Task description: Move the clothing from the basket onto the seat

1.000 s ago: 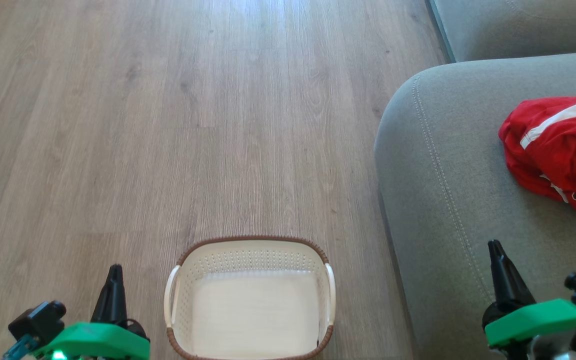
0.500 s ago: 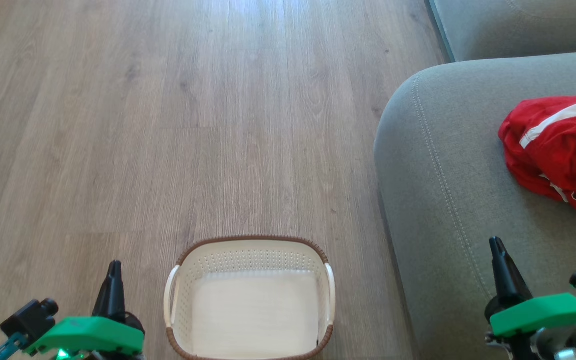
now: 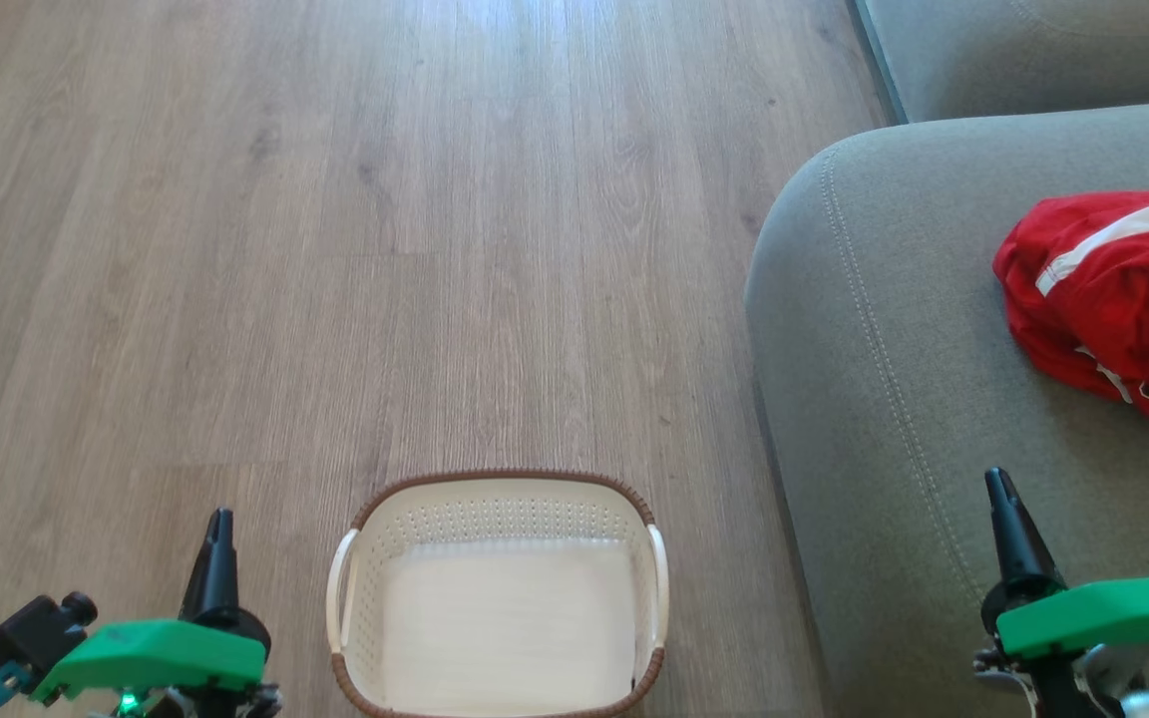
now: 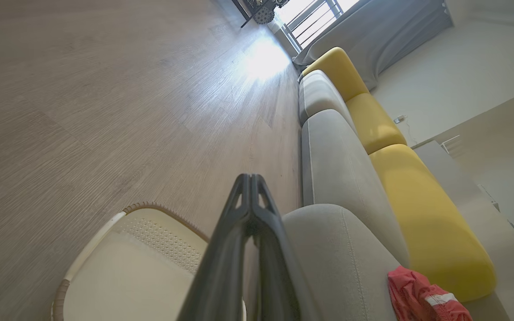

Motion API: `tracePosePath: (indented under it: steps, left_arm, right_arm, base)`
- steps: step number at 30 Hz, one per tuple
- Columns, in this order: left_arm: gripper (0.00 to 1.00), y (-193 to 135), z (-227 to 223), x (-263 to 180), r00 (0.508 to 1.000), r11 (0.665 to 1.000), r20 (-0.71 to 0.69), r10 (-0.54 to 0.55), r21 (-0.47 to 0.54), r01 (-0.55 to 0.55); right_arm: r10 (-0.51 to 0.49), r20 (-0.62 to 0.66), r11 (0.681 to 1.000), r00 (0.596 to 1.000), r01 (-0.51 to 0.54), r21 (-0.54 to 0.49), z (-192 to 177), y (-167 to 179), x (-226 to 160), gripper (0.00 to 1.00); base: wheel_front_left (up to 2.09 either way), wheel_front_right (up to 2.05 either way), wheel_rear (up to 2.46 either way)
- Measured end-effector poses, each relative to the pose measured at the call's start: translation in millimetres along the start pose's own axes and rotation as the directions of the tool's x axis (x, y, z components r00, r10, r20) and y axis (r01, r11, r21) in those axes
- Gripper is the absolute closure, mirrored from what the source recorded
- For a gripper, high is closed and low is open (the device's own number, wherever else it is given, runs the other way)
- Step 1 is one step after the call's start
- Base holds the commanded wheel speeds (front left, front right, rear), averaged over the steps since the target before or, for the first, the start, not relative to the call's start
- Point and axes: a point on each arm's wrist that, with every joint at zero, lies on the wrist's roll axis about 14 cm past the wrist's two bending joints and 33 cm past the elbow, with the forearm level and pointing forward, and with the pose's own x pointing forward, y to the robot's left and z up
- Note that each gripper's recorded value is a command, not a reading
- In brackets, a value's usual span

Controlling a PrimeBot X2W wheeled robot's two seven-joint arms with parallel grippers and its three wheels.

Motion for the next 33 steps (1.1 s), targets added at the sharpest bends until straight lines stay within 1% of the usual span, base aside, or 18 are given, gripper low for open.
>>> tracePosePath:
  steps: [9,16,21,24,33]
  left_arm:
    - [1.00,-5,2,4,1.000,0.995,-0.001,-0.010,-0.098,0.010]
    - [1.00,-4,0,4,1.000,0.985,-0.017,-0.013,-0.175,0.009]
    - [1.00,-4,3,6,1.000,0.970,-0.015,-0.014,-0.241,0.011]
    - [1.00,-7,7,9,1.000,0.965,-0.005,-0.024,-0.263,0.022]
    - [1.00,-12,9,12,0.999,0.933,-0.006,-0.041,-0.357,0.036]
  right_arm:
    - [0.000,0.001,0.996,1.000,0.000,0.093,2,2,4,1.00]
    - [-0.006,0.003,0.985,1.000,0.006,0.173,1,3,5,1.00]
    - [-0.005,0.007,0.972,1.000,0.003,0.235,4,4,8,1.00]
    - [-0.007,0.002,0.967,1.000,0.006,0.256,3,3,8,1.00]
    - [-0.003,0.003,0.940,1.000,0.002,0.342,5,5,12,1.00]
  base:
    - [0.00,0.00,0.00]
    - [0.00,0.00,0.00]
    - [0.00,0.00,0.00]
    - [0.00,0.00,0.00]
    - [0.00,0.00,0.00]
